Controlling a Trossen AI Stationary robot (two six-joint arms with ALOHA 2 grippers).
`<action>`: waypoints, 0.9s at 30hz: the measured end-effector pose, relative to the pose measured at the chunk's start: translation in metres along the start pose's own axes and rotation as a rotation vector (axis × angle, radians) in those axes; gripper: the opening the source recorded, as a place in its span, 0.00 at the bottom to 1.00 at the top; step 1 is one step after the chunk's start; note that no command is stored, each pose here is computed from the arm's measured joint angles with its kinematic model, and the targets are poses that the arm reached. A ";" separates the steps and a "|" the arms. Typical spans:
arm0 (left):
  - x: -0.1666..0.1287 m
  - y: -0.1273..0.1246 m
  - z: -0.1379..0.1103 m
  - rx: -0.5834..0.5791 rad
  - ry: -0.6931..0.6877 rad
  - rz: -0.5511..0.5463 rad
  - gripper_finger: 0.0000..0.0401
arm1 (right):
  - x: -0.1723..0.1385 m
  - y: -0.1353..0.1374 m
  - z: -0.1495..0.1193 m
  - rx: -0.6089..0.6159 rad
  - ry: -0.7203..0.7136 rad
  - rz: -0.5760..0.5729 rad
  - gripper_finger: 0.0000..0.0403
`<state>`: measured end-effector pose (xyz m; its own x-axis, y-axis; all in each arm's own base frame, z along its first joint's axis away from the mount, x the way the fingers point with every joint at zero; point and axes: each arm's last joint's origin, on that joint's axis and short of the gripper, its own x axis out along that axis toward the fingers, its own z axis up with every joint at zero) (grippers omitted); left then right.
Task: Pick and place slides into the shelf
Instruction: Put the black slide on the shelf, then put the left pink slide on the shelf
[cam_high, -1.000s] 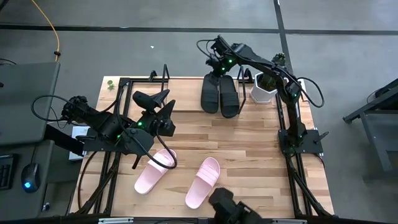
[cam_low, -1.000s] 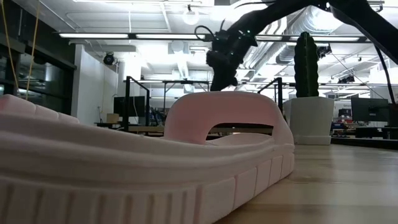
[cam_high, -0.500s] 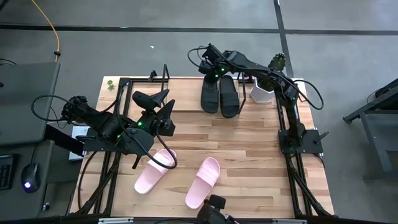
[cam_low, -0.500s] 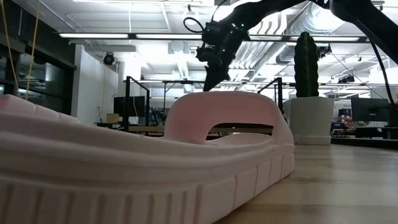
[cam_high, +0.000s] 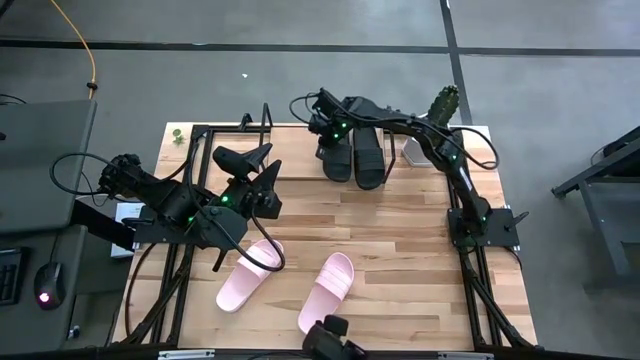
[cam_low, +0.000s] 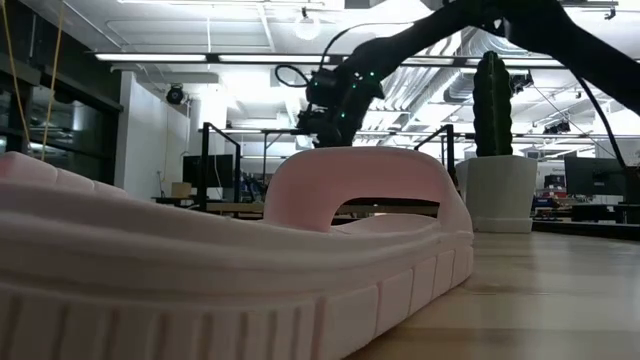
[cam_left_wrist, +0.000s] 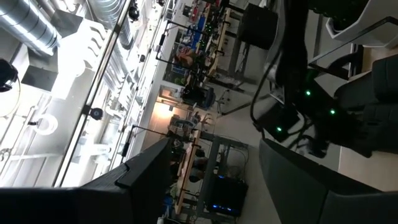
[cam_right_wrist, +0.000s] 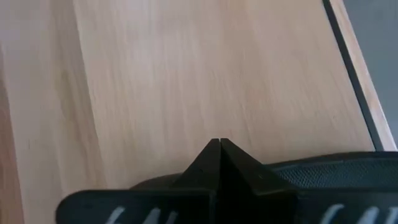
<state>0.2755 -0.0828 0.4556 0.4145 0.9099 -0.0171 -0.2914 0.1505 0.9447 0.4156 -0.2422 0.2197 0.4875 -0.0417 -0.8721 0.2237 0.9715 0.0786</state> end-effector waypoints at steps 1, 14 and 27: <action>0.000 0.000 0.000 0.000 0.000 0.000 0.58 | 0.002 -0.001 0.000 0.001 -0.001 0.000 0.00; 0.000 0.000 0.000 -0.018 -0.001 -0.001 0.58 | 0.002 0.000 -0.010 0.078 0.116 -0.056 0.00; 0.000 0.000 0.000 -0.029 -0.001 -0.001 0.58 | 0.006 0.000 -0.003 0.049 0.017 0.045 0.00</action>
<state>0.2756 -0.0828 0.4555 0.4160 0.9092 -0.0179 -0.3153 0.1626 0.9350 0.4160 -0.2415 0.2131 0.4838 0.0057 -0.8751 0.2434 0.9597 0.1408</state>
